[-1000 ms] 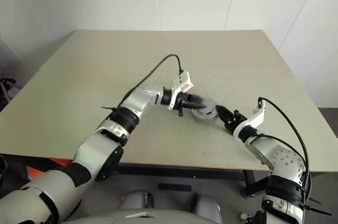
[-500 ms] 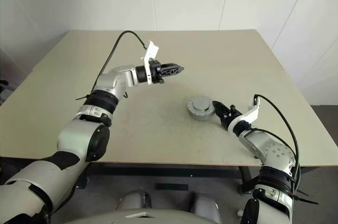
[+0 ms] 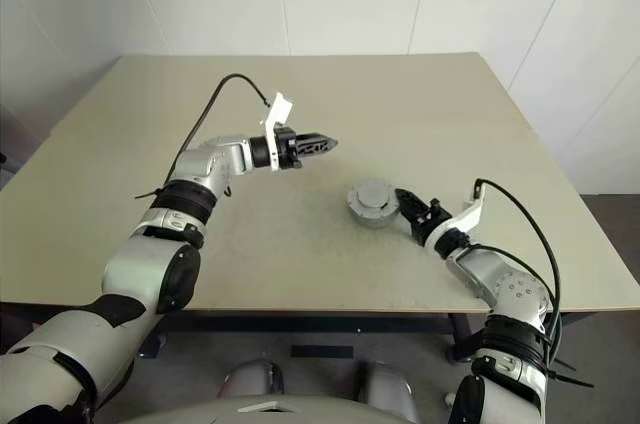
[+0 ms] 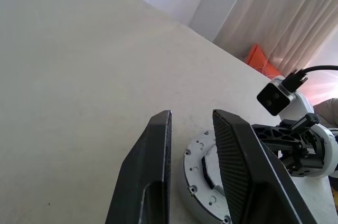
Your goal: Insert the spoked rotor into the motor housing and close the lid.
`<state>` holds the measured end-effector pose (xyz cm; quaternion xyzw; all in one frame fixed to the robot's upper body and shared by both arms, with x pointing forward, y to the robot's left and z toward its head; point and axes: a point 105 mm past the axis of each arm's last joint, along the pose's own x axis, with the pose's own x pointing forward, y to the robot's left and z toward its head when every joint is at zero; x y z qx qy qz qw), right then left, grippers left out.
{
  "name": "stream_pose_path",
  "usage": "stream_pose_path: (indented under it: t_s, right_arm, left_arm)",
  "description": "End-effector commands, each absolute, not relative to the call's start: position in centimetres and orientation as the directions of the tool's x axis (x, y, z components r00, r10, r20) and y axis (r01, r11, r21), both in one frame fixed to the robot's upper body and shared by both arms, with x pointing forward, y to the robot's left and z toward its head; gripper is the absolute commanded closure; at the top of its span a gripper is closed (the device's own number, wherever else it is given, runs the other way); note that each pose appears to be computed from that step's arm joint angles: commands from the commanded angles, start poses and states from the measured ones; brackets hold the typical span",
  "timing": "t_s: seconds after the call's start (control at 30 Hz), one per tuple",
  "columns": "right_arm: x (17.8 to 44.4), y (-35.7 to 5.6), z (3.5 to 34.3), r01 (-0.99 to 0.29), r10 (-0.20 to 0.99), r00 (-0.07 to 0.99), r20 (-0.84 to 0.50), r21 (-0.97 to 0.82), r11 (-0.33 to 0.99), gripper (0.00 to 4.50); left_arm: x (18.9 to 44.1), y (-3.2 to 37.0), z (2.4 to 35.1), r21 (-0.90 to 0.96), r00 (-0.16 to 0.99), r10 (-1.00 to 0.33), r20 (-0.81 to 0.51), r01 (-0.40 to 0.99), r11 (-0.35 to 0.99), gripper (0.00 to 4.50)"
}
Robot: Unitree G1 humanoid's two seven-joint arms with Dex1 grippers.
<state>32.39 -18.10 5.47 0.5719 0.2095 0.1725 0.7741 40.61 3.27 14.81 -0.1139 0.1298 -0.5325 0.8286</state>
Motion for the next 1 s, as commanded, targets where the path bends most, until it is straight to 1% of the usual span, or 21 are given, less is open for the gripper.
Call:
stream_pose_path:
  t_s: [0.03, 0.17, 0.3, 0.33, 0.4, 0.53, 0.6, 0.67, 0.87, 1.0]
  right_arm:
    - [32.4, -15.4, 5.9, -0.061, 0.592, 0.804, -0.065, 0.980, 0.192, 3.33]
    - [32.4, -15.0, 6.4, -0.080, 0.605, 0.795, -0.037, 0.983, 0.165, 3.33]
    - [32.9, -14.3, 7.4, -0.112, 0.608, 0.794, 0.009, 0.985, 0.132, 3.33]
    - [33.1, -14.0, 7.8, -0.121, 0.610, 0.792, 0.023, 0.985, 0.121, 3.33]
    - [33.6, -13.5, 8.3, -0.136, 0.610, 0.791, 0.047, 0.986, 0.100, 3.33]
    - [34.6, -12.2, 9.4, -0.163, 0.622, 0.778, 0.082, 0.984, 0.075, 3.33]
    - [34.9, -11.9, 9.8, -0.172, 0.627, 0.774, 0.093, 0.983, 0.066, 3.33]
    - [35.4, -11.5, 10.4, -0.185, 0.630, 0.769, 0.108, 0.981, 0.057, 3.33]
    - [36.6, -11.0, 12.3, -0.226, 0.632, 0.760, 0.153, 0.973, 0.036, 3.33]
    - [37.0, -10.8, 12.6, -0.228, 0.636, 0.756, 0.154, 0.973, 0.036, 3.33]
  left_arm:
    - [40.5, 2.9, 16.3, -0.286, 0.393, -0.917, -0.064, 0.874, 0.394, 3.20]
    - [40.0, 3.3, 16.4, -0.308, 0.376, -0.925, -0.050, 0.876, 0.373, 3.20]
    - [39.1, 5.3, 17.8, -0.392, 0.341, -0.940, 0.015, 0.867, 0.308, 3.20]
    - [39.0, 6.1, 18.0, -0.411, 0.347, -0.937, 0.029, 0.859, 0.305, 3.20]
    - [39.0, 7.6, 18.0, -0.439, 0.373, -0.927, 0.049, 0.842, 0.315, 3.20]
    - [39.6, 11.6, 18.0, -0.575, 0.486, -0.866, 0.113, 0.743, 0.342, 3.20]
    - [40.0, 13.4, 17.2, -0.631, 0.555, -0.824, 0.117, 0.682, 0.370, 3.20]
    - [40.0, 14.8, 15.8, -0.673, 0.606, -0.790, 0.091, 0.623, 0.400, 3.20]
    - [38.9, 16.6, 12.8, -0.738, 0.656, -0.754, 0.039, 0.528, 0.421, 3.20]
    - [37.9, 16.3, 12.2, -0.769, 0.642, -0.766, 0.043, 0.511, 0.385, 3.20]
